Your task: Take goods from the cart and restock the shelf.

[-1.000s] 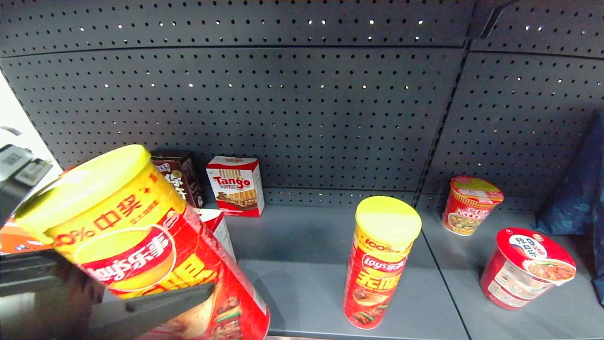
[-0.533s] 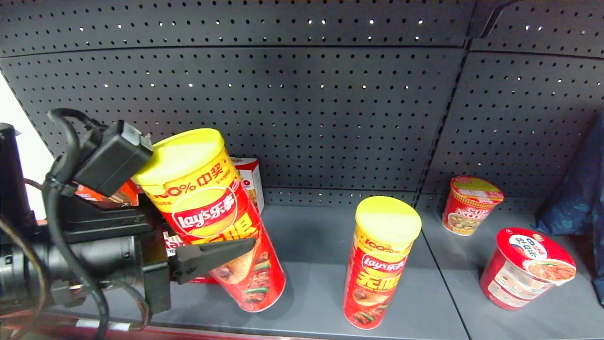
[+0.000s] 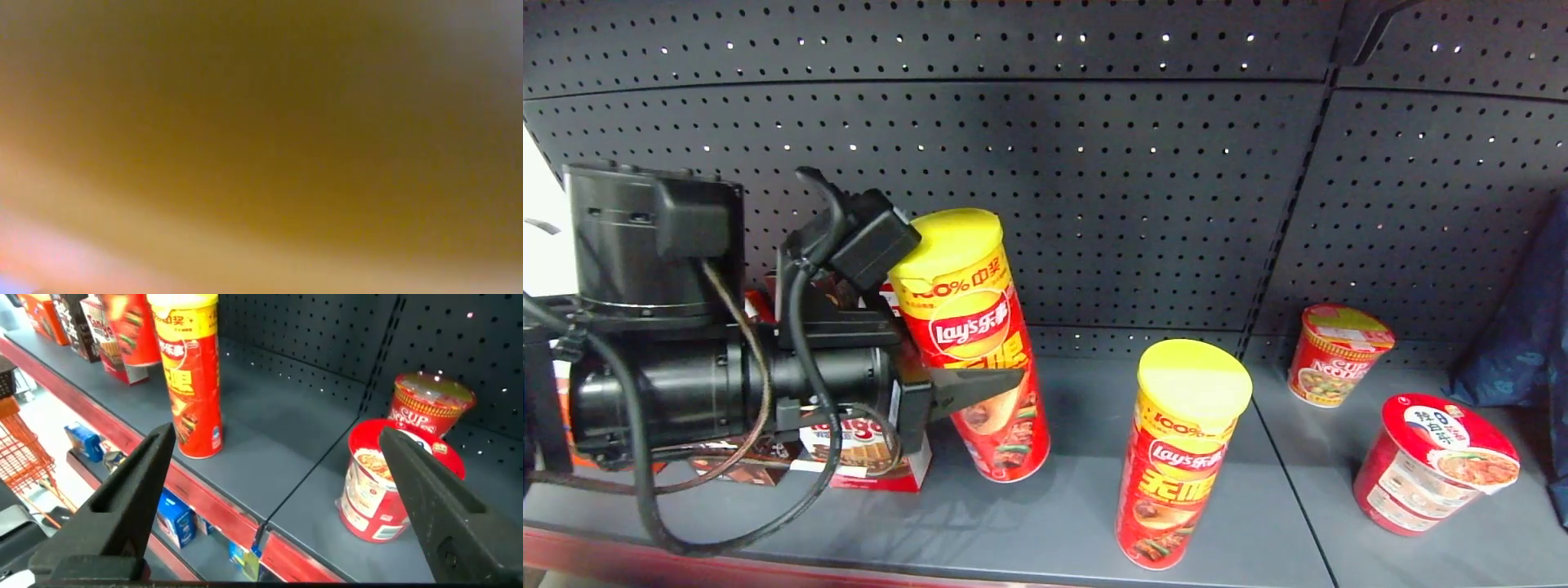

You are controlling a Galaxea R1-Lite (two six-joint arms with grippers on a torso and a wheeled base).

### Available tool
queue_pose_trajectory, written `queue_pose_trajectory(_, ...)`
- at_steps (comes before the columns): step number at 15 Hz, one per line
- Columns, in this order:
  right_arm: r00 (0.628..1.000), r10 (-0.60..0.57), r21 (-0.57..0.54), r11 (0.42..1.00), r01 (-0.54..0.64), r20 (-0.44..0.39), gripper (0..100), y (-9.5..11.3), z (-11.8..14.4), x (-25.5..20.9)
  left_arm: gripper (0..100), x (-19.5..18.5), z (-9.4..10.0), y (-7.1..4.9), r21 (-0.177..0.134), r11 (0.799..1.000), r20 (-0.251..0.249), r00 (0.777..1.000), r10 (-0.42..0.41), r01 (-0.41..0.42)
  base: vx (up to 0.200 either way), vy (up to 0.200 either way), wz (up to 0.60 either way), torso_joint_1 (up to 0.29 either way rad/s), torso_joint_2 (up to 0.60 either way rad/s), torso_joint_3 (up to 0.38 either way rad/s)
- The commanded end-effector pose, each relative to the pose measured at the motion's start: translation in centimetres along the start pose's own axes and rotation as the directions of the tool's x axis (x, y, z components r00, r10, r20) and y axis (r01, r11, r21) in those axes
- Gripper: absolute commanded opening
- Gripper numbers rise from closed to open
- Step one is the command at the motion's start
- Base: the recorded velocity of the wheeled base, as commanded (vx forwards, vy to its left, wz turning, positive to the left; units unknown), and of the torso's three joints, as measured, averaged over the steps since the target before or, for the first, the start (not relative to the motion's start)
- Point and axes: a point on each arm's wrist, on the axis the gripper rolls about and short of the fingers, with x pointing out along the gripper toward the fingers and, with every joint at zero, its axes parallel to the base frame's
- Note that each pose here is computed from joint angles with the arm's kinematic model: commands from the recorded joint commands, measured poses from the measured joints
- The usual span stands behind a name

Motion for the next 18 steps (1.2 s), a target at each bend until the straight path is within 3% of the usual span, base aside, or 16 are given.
queue_pose_trajectory(1,1.000,0.003,0.002,1.000,-0.003,-0.005,100,0.0,-0.3,0.0,0,2.3,-0.3,1.0,-0.013,1.000,-0.034,0.999,-0.004,0.003,0.000,0.000,0.00,0.000,0.00,0.000)
queue_pose_trajectory(6,1.000,-0.001,0.018,1.000,0.001,0.010,100,0.2,-0.5,-0.5,0,4.4,0.2,1.8,-0.010,1.000,-0.035,0.999,-0.030,0.029,0.000,0.000,0.00,0.000,0.00,0.000)
queue_pose_trajectory(9,1.000,0.000,0.021,1.000,0.000,0.001,100,0.2,-0.8,-0.4,0,6.2,-0.1,2.3,0.041,0.998,-0.059,0.997,-0.043,0.045,0.000,0.000,0.00,0.000,0.00,0.000)
queue_pose_trajectory(13,1.000,0.001,0.021,1.000,-0.001,-0.001,100,0.2,-1.2,-0.6,0,9.2,0.1,3.6,0.079,0.995,-0.063,0.997,-0.051,0.056,0.000,0.000,0.00,0.000,0.00,0.000)
queue_pose_trajectory(17,1.000,-0.001,0.018,1.000,0.001,0.010,100,0.3,-1.3,-0.8,0,11.1,-0.6,4.0,0.162,0.980,-0.076,0.991,-0.107,0.118,0.000,0.000,0.00,0.000,0.00,0.000)
queue_pose_trajectory(18,1.000,0.002,0.020,1.000,-0.003,0.006,100,0.3,-1.4,-0.8,0,11.4,-0.8,3.9,0.162,0.979,-0.082,0.990,-0.114,0.126,0.000,0.000,0.00,0.000,0.00,0.000)
